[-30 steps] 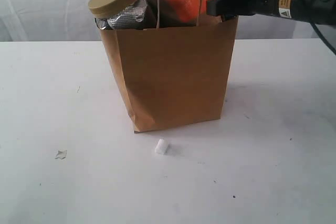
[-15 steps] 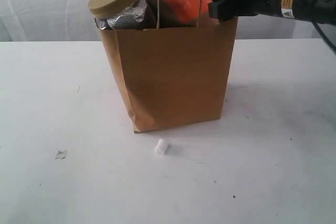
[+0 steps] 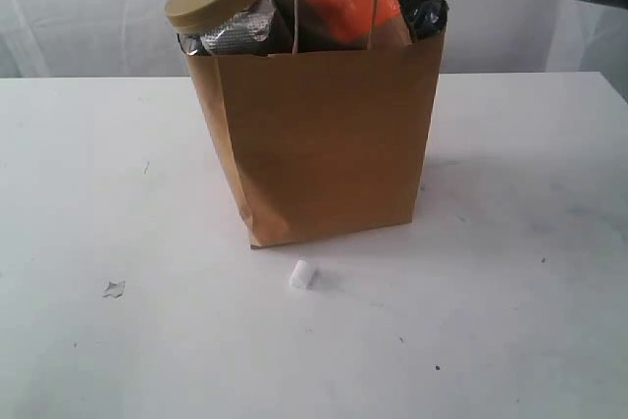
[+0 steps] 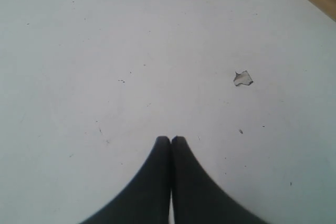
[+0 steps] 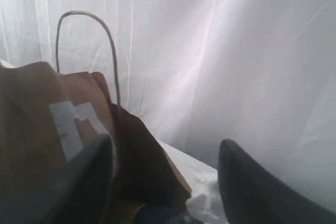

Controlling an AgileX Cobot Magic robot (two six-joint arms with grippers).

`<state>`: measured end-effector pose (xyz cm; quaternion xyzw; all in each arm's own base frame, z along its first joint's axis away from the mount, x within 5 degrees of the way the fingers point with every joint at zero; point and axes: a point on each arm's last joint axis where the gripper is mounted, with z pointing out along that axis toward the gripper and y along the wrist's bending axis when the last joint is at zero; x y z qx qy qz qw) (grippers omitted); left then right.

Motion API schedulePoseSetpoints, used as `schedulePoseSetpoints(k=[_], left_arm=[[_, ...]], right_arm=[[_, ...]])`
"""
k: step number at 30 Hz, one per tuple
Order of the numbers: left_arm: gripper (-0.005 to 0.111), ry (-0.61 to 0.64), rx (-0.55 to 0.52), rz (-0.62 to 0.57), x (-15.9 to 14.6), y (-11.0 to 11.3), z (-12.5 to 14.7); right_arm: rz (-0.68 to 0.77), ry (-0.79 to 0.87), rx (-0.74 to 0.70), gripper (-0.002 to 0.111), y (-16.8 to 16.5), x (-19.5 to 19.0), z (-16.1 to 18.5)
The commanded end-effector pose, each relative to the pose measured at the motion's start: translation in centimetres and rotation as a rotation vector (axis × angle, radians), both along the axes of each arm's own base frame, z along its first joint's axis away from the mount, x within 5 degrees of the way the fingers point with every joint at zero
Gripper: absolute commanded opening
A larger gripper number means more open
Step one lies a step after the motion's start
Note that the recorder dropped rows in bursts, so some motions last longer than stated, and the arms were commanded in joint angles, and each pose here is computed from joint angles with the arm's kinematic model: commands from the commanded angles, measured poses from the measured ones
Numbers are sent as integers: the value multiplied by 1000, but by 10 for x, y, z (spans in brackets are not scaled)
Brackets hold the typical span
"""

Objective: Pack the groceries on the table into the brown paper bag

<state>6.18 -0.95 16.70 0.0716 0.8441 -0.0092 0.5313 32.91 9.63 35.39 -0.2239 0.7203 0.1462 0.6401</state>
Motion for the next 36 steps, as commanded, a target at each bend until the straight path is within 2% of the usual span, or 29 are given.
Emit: schedulePoseSetpoints(k=[1, 7, 9, 14, 17, 20, 25, 27, 32, 34, 36], left_arm=[[0, 4, -17, 7, 0, 0, -1], [0, 4, -17, 7, 0, 0, -1], [0, 4, -17, 7, 0, 0, -1], [0, 4, -17, 7, 0, 0, -1], [0, 4, -17, 7, 0, 0, -1], [0, 4, -17, 7, 0, 0, -1], [0, 4, -17, 7, 0, 0, -1], [0, 4, -17, 7, 0, 0, -1], [0, 4, -17, 7, 0, 0, -1], [0, 2, -17, 5, 0, 0, -1], [0, 2, -17, 5, 0, 0, -1]], right_arm=[[-132, 73, 73, 55, -10, 3, 0], [-226, 14, 19, 55, -24, -19, 22], [-305, -9, 0, 55, -35, -35, 28], [-602, 60, -14, 55, -68, -63, 11], [-606, 97, -94, 55, -70, -67, -6], [-574, 178, -97, 51, -65, -60, -29], [-830, 325, -47, 46, -85, -54, -49], [-857, 336, -33, 42, -93, -49, -51], [-820, 466, 31, 36, -109, -12, -68], [-784, 568, -20, 36, -113, 12, -82], [-700, 695, -139, 36, -110, 31, -96]])
